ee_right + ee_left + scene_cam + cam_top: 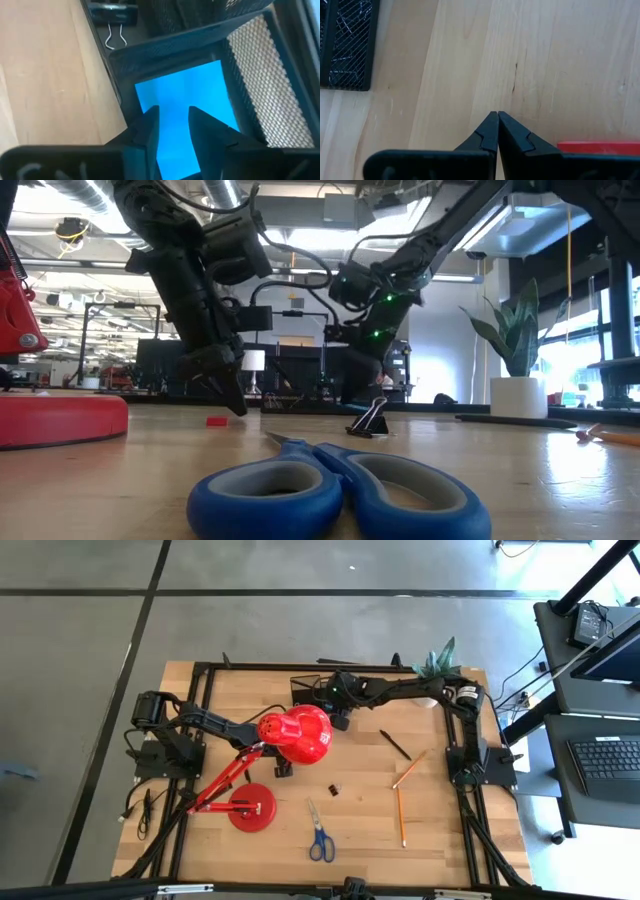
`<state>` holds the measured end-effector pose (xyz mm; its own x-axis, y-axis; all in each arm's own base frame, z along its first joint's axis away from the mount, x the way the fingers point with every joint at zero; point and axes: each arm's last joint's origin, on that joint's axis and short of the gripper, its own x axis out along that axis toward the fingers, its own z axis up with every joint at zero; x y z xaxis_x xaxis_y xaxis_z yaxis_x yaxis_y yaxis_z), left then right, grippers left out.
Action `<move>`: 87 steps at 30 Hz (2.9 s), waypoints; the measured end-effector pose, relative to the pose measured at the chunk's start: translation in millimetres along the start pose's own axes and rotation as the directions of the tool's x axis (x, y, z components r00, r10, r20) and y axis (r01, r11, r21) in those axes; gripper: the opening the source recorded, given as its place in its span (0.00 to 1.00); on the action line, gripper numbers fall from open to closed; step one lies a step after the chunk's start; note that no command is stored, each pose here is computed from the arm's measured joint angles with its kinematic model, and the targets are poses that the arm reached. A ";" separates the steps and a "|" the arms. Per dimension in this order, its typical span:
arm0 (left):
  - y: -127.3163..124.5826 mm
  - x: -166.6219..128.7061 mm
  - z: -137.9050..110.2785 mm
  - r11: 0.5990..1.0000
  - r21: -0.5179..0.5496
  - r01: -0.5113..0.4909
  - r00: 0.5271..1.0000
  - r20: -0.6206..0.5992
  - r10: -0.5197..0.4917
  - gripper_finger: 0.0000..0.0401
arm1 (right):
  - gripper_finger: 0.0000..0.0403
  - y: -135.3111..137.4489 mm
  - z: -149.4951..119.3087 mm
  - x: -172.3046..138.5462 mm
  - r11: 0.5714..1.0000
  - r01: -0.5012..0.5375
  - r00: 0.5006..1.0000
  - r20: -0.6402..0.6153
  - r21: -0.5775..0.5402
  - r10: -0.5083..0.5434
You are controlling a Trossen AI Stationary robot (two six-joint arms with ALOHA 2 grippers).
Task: Pick and place office supplies into organizer
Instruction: Put the sticky notes into the desk organizer, then put the eraser into the desk organizer
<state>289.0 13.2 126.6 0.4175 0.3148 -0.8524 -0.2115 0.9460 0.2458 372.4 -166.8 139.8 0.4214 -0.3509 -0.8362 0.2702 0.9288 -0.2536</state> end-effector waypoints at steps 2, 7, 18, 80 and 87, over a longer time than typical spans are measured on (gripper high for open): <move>0.0 0.0 0.0 1.000 0.000 0.000 1.000 0.000 0.000 0.01 | 0.27 0.8 -1.2 3.0 1.000 -0.001 1.000 -0.006 0.000 0.001; 0.1 0.0 0.0 1.000 0.000 0.000 1.000 0.000 0.000 0.01 | 0.27 2.0 -3.0 7.8 1.000 -0.004 1.000 -0.016 0.000 0.004; 0.0 0.0 -0.6 1.000 -0.021 0.000 1.000 -0.006 0.000 0.01 | 0.27 3.2 -4.6 12.8 1.000 -0.005 1.000 -0.024 0.002 0.005; 14.8 -3.0 29.7 0.860 -0.439 0.261 0.964 0.165 -0.209 0.34 | 0.27 58.2 -154.2 -172.0 0.999 -0.031 0.897 0.441 -0.015 0.034; 18.6 -25.3 55.5 0.853 -0.478 0.210 0.977 0.062 -0.205 0.37 | 0.27 65.4 -162.1 -167.4 0.997 -0.055 0.909 0.411 -0.053 0.072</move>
<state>323.6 27.1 178.4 0.5058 0.1181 -0.8545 -0.5157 0.8355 -0.1898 179.2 -28.0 184.4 0.7584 -0.3013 -0.5780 0.2007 0.9516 -0.2327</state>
